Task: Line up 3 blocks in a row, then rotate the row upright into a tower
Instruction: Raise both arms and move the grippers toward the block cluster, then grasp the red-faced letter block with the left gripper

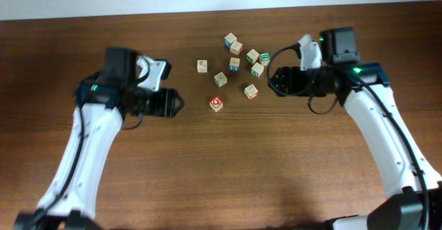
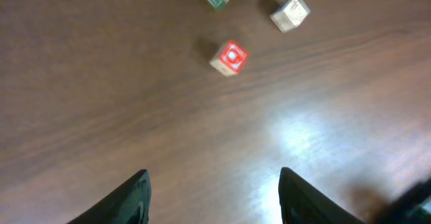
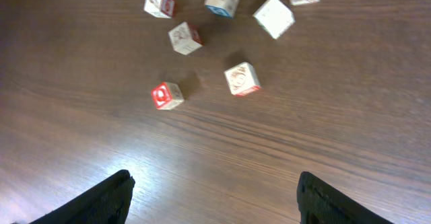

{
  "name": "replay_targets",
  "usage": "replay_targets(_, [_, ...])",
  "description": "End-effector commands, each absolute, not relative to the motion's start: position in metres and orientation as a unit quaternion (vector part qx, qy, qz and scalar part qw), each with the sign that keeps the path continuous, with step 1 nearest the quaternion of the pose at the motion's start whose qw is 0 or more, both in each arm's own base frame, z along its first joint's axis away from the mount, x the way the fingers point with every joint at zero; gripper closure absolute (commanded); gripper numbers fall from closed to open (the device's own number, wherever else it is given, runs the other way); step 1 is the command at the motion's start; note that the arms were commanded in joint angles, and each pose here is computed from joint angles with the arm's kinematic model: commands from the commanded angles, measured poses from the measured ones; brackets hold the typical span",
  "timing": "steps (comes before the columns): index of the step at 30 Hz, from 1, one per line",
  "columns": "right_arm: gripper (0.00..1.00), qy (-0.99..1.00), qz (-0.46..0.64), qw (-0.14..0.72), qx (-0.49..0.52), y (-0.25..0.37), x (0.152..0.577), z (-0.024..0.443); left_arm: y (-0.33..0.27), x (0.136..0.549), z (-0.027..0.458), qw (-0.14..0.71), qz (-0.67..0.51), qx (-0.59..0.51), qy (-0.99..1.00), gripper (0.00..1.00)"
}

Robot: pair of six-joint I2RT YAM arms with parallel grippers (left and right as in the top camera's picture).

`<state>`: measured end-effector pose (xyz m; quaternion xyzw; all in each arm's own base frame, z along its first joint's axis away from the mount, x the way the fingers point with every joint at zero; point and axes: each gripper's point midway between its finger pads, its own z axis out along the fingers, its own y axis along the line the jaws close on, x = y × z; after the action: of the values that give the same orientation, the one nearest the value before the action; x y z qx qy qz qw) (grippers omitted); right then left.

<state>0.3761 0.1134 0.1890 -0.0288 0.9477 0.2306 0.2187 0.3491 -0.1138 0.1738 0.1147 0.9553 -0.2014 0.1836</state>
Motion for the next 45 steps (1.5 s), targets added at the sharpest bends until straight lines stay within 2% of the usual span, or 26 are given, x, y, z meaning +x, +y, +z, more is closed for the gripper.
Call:
replay_targets(1, [0.22,0.950,0.219,0.220,-0.014,0.120,0.390,0.200,-0.113,0.393,0.179,0.190,-0.106,0.120,0.969,0.41])
replay_targets(3, [0.22,0.952,0.215,0.218,-0.013,0.120,0.394,0.203,-0.134,0.409,0.172,0.181,-0.085,0.181,0.963,0.46])
replay_targets(7, [0.22,0.953,0.209,0.220,-0.023,0.119,0.394,0.202,-0.165,0.418,0.138,0.159,-0.076,0.263,0.949,0.65])
replay_targets(9, [0.22,0.953,0.204,0.220,-0.032,0.118,0.393,0.201,-0.178,0.417,0.112,0.137,-0.073,0.301,0.941,0.67])
replay_targets(14, [0.22,0.957,0.192,0.215,-0.033,0.114,0.391,0.198,-0.200,0.408,0.064,0.089,-0.071,0.376,0.920,0.65])
replay_targets(16, [0.21,0.959,0.187,0.211,-0.031,0.112,0.389,0.196,-0.212,0.401,0.049,0.073,-0.089,0.400,0.909,0.54])
replay_targets(18, [0.21,0.961,0.180,0.209,-0.029,0.110,0.388,0.195,-0.222,0.395,0.044,0.067,-0.111,0.417,0.900,0.50])
replay_targets(19, [0.20,0.961,0.178,0.208,-0.032,0.109,0.388,0.194,-0.223,0.395,0.042,0.067,-0.112,0.418,0.899,0.45])
replay_targets(20, [0.18,0.962,0.177,0.206,-0.033,0.109,0.388,0.193,-0.225,0.396,0.042,0.069,-0.112,0.419,0.898,0.44])
replay_targets(23, [0.17,0.963,0.175,0.200,-0.035,0.109,0.387,0.189,-0.228,0.403,0.040,0.083,-0.110,0.421,0.896,0.40])
replay_targets(30, [0.17,0.967,0.172,0.182,-0.037,0.109,0.386,0.178,-0.234,0.415,0.040,0.110,-0.109,0.431,0.889,0.42])
replay_targets(45, [0.17,0.968,0.171,0.181,-0.037,0.108,0.386,0.177,-0.232,0.407,0.030,0.093,-0.109,0.438,0.887,0.47])
